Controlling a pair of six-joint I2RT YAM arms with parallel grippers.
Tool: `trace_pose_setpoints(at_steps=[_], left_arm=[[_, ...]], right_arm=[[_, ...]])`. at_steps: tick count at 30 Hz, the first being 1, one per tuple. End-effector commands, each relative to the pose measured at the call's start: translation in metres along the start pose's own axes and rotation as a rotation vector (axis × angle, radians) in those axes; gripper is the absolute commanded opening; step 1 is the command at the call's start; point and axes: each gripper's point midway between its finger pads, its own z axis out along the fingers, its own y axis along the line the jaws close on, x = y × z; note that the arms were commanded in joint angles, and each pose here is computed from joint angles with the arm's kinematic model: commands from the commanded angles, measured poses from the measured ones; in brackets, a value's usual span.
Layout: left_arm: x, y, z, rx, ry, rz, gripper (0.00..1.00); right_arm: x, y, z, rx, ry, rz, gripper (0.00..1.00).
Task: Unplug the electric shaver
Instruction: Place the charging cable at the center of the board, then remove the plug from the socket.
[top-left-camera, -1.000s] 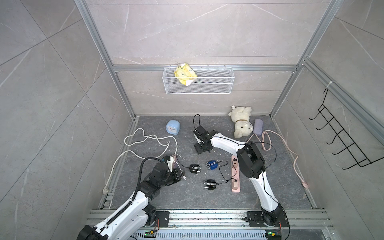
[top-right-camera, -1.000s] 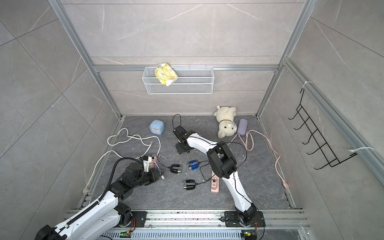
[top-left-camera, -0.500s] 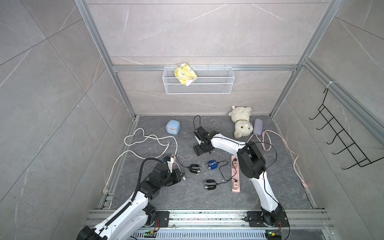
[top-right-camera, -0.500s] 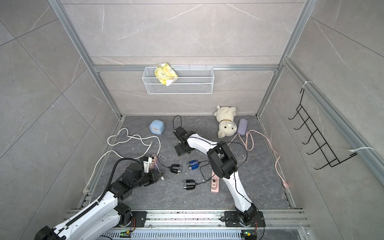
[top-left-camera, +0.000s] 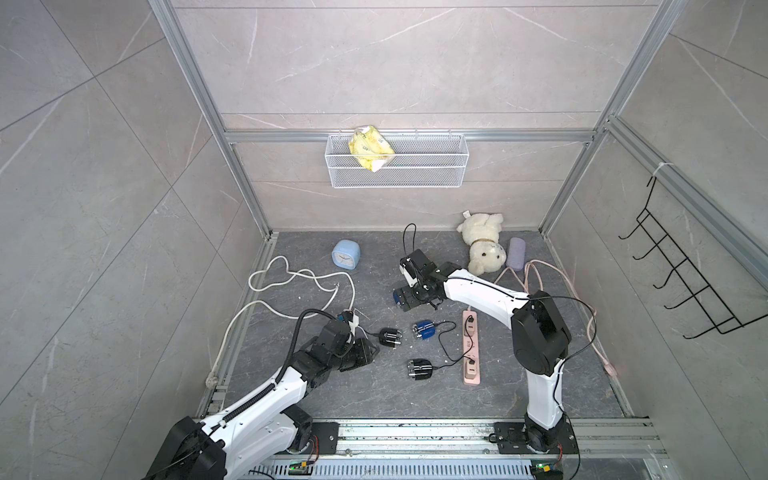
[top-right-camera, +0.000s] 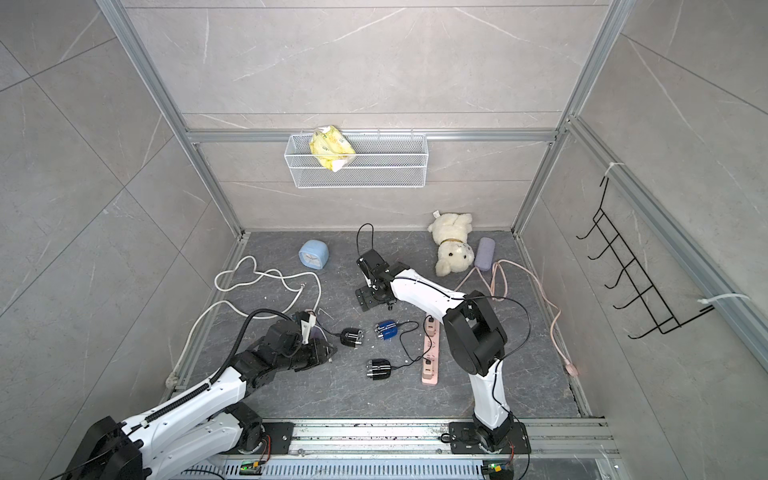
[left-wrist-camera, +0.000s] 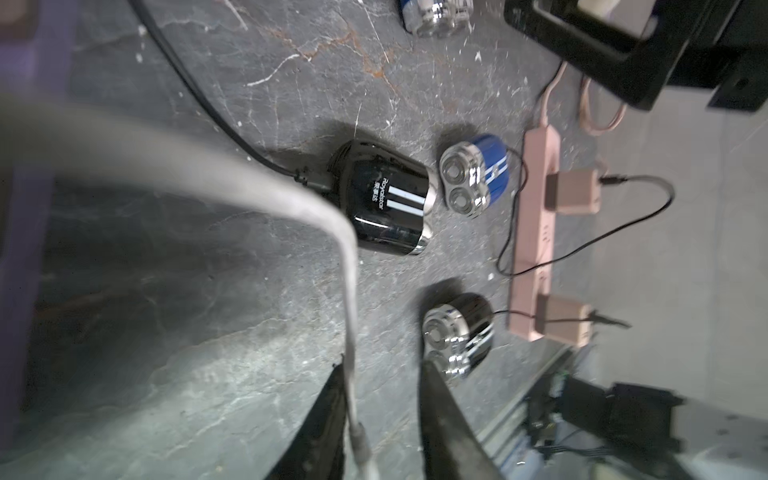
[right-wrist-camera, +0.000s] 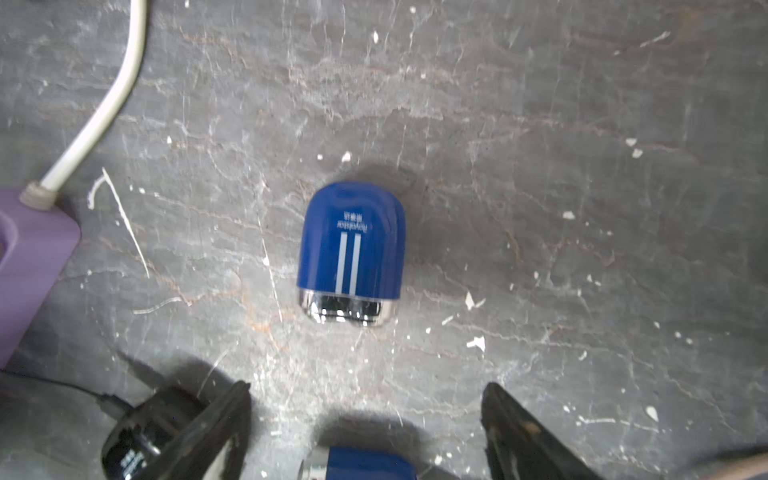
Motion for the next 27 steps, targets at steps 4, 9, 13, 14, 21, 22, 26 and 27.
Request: trace_pose_setpoints(at_steps=[4,9,13,14,21,22,26,27], left_arm=[[-0.006,-0.012,-0.014,-0.040,-0.016,0.044,0.55],[-0.004,-0.010,-0.026,-0.080,-0.015,0.046,0.68],[-0.005,-0.014,-0.034,-0.080,-0.023,0.041,0.99],[-0.006,-0.017,-0.035,-0.073,-0.026,0.043,0.99],[-0.006,-0.020,-0.042,-0.110,-0.014,0.042,0.99],[-0.006,-0.019,-0.044,-0.130,-0.014,0.037,0.99],[-0.010,-0.014,-0.057,-0.208,-0.038,0.021,0.99],[-0.012,-0.013,-0.061,-0.223,-0.056,0.020,0.99]], right_arm=[[0.012,0.001,-0.009,-0.032,-0.013,-0.003,0.88],[0.011,0.014,-0.022,-0.099,-0.067,-0.022,0.88],[0.008,0.021,-0.036,-0.119,-0.113,-0.053,0.88],[0.009,0.022,-0.038,-0.120,-0.117,-0.059,0.88],[0.015,0.043,-0.049,-0.160,-0.147,-0.130,0.88],[0.016,0.047,-0.050,-0.171,-0.150,-0.143,0.88],[0.021,0.064,-0.050,-0.195,-0.181,-0.197,0.88],[0.022,0.070,-0.051,-0.209,-0.198,-0.214,0.88]])
